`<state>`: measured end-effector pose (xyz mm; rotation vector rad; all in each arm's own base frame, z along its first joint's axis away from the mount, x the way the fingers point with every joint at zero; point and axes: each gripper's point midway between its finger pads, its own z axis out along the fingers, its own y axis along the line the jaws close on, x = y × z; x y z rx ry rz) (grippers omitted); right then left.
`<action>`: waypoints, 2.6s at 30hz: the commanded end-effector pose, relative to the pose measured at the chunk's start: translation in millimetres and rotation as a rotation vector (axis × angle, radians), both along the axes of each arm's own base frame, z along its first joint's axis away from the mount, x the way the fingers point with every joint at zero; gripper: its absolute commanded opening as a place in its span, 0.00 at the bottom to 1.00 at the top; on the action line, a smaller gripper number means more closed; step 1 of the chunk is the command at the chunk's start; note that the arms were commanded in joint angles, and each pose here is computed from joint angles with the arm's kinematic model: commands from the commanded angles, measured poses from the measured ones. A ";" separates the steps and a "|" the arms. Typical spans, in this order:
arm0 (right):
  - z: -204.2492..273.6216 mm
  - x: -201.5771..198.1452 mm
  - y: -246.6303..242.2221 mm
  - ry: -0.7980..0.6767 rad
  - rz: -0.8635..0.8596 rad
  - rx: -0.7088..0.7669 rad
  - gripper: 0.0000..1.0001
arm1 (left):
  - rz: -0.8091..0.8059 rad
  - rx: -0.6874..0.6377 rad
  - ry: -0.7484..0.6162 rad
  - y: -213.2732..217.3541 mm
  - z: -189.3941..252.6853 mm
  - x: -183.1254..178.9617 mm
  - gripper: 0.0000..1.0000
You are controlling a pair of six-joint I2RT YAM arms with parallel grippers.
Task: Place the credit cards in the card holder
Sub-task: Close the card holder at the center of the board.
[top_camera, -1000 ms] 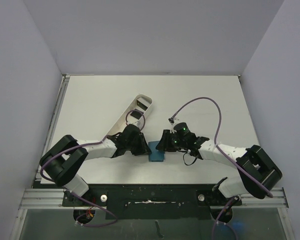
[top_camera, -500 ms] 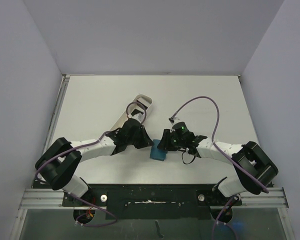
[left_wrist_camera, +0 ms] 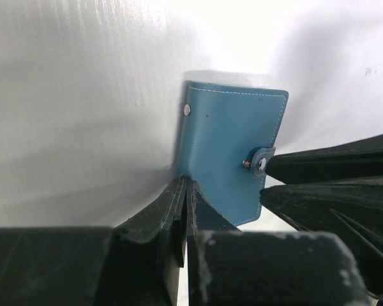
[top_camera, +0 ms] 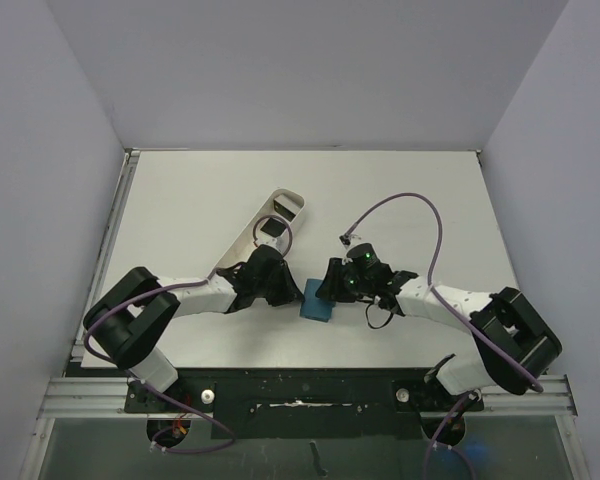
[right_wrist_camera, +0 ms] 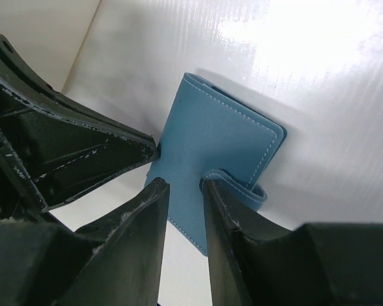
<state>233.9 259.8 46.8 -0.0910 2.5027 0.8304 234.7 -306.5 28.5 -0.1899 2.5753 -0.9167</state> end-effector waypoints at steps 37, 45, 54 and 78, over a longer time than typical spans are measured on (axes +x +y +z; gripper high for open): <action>-1.7 -5.2 2.8 0.028 -0.070 0.017 0.26 | -0.007 -0.059 -0.027 -20.6 11.3 -3.5 0.04; -21.9 -8.4 -11.1 0.053 -0.083 -0.084 0.22 | -0.011 -0.073 -0.030 -23.8 15.0 -6.2 0.04; -34.0 -12.7 -21.8 0.067 -0.096 -0.170 0.16 | -0.007 -0.071 -0.032 -23.4 15.0 -6.4 0.04; -84.5 -46.2 -47.6 0.193 -0.018 -0.479 0.11 | -0.028 -0.080 -0.041 -27.8 14.2 -8.3 0.04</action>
